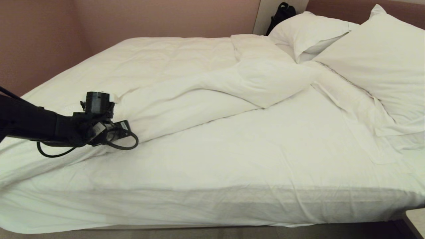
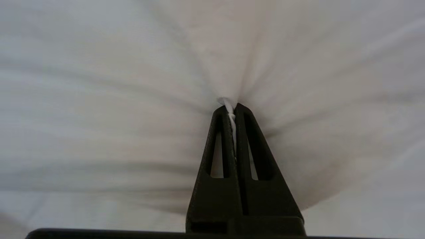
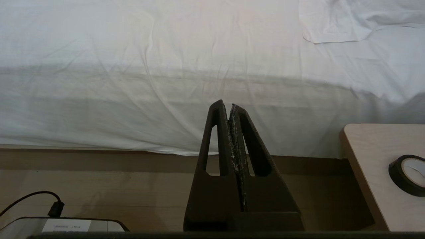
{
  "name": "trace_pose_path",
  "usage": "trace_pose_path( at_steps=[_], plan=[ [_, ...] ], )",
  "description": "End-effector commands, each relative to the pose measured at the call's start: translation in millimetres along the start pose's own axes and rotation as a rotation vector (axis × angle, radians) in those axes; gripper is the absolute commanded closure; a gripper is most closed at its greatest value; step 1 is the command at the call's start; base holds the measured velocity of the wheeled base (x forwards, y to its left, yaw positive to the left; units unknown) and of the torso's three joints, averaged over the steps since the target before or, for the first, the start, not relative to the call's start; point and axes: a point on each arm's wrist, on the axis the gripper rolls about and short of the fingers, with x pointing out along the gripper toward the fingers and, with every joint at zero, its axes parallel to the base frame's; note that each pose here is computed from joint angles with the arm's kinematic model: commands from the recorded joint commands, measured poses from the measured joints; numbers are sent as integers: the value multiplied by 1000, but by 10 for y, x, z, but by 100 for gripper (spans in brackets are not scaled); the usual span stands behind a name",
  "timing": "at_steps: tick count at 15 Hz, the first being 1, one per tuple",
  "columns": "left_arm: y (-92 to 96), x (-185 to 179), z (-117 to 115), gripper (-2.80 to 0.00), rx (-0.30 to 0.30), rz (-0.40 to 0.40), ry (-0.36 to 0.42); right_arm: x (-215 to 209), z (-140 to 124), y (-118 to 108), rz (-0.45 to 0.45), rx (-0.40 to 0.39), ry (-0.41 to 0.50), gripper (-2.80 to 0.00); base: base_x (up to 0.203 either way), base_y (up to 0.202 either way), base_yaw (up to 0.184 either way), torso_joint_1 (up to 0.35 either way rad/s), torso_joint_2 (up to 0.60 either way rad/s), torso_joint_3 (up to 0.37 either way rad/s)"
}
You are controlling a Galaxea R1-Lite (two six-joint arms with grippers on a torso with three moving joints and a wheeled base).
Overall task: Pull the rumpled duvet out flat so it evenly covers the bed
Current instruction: Flatten the corners of the folded blanket
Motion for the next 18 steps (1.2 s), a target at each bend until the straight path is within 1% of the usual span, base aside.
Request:
trace_pose_path(
  at_steps=[1, 2, 3, 4, 6, 7, 13, 14, 18],
  plan=[
    [11, -212, 49, 0, 8, -2, 14, 1, 0, 0, 1, 0, 1, 0, 0, 0, 0, 0, 0, 0],
    [36, -255, 29, 0, 20, 14, 52, 1, 0, 0, 1, 0, 1, 0, 0, 0, 0, 0, 0, 0],
    [42, -270, 30, 0, 23, 17, 58, 1, 0, 0, 1, 0, 1, 0, 0, 0, 0, 0, 0, 0],
    [57, -280, 0, 0, 35, 29, 88, 1, 0, 0, 1, 0, 1, 0, 0, 0, 0, 0, 0, 0],
    [86, -246, -105, 0, 64, 60, 169, 1, 0, 0, 1, 0, 1, 0, 0, 0, 0, 0, 0, 0],
    [86, -215, -131, 0, 70, 65, 182, 1, 0, 0, 1, 0, 1, 0, 0, 0, 0, 0, 0, 0],
    [73, -125, -175, 0, 74, 70, 195, 1, 0, 0, 1, 0, 1, 0, 0, 0, 0, 0, 0, 0],
    [69, -102, -183, -280, 74, 71, 196, 1, 0, 0, 1, 0, 1, 0, 0, 0, 0, 0, 0, 0],
    [56, -154, -106, -280, 59, 60, 167, 1, 0, 0, 1, 0, 1, 0, 0, 0, 0, 0, 0, 0]
  ],
)
